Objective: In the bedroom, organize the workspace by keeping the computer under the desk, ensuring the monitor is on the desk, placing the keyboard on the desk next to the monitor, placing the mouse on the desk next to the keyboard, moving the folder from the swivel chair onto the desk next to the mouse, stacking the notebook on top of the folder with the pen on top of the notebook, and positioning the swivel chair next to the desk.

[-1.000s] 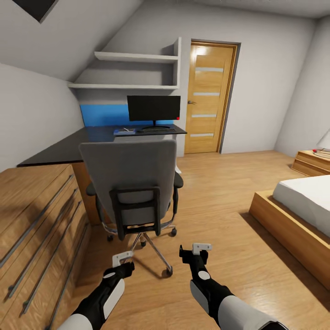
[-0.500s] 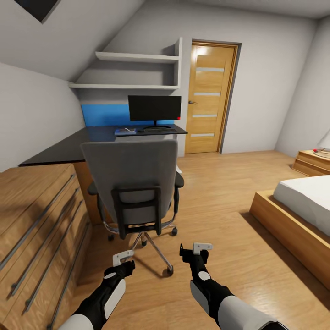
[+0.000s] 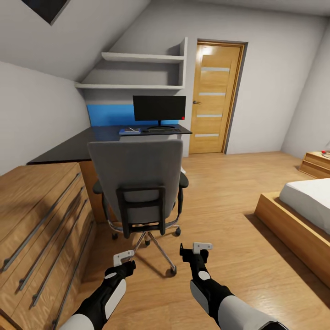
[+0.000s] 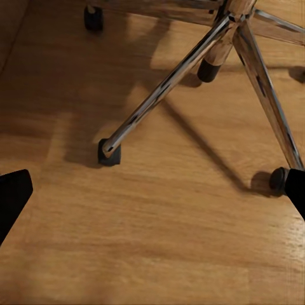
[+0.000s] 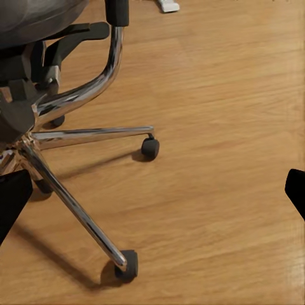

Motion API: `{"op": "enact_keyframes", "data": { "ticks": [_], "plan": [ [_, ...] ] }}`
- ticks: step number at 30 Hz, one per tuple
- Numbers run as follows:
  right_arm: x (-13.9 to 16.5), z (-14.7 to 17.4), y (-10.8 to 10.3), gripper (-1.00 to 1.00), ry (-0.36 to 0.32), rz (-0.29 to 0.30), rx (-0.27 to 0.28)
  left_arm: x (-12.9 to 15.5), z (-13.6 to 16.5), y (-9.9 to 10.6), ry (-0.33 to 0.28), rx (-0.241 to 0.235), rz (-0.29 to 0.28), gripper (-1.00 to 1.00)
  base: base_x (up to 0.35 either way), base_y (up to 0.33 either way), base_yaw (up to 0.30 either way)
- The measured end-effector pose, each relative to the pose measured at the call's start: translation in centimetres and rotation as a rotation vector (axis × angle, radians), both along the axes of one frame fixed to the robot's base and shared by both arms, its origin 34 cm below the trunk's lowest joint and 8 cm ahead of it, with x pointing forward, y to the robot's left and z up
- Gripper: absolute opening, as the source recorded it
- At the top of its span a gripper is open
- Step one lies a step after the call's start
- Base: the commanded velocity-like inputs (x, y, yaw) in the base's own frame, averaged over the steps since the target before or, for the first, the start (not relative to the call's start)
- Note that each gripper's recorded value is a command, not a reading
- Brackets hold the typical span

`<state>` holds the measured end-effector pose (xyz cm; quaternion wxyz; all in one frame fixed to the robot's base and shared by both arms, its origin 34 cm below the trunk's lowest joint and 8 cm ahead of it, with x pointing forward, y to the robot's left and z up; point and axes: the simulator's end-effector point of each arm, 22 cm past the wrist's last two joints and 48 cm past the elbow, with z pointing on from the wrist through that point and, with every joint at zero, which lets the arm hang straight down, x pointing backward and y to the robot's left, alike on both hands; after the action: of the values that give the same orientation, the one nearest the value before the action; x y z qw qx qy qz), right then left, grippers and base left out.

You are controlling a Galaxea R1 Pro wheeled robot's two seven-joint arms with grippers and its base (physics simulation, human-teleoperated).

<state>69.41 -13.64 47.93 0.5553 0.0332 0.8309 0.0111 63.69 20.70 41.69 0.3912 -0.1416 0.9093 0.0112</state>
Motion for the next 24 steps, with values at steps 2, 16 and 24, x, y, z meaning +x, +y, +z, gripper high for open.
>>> {"op": "enact_keyframes", "data": {
  "ticks": [2, 16, 24],
  "plan": [
    [0.0, 0.0, 0.0, 1.00, 0.000, 0.000, 0.000, 0.0, 0.0, 0.0, 0.000, 0.001, 0.000, 1.00, 0.000, 0.000, 0.003],
    [0.0, 0.0, 0.0, 1.00, -0.001, -0.001, 0.001, -0.1, -0.1, 1.0, 0.002, 0.009, 0.020, 1.00, 0.000, 0.000, 0.014],
    [0.0, 0.0, 0.0, 1.00, 0.000, -0.002, 0.001, 0.1, 0.1, 1.2, -0.002, 0.008, 0.025, 1.00, 0.000, 0.000, 0.217]
  ]
}}
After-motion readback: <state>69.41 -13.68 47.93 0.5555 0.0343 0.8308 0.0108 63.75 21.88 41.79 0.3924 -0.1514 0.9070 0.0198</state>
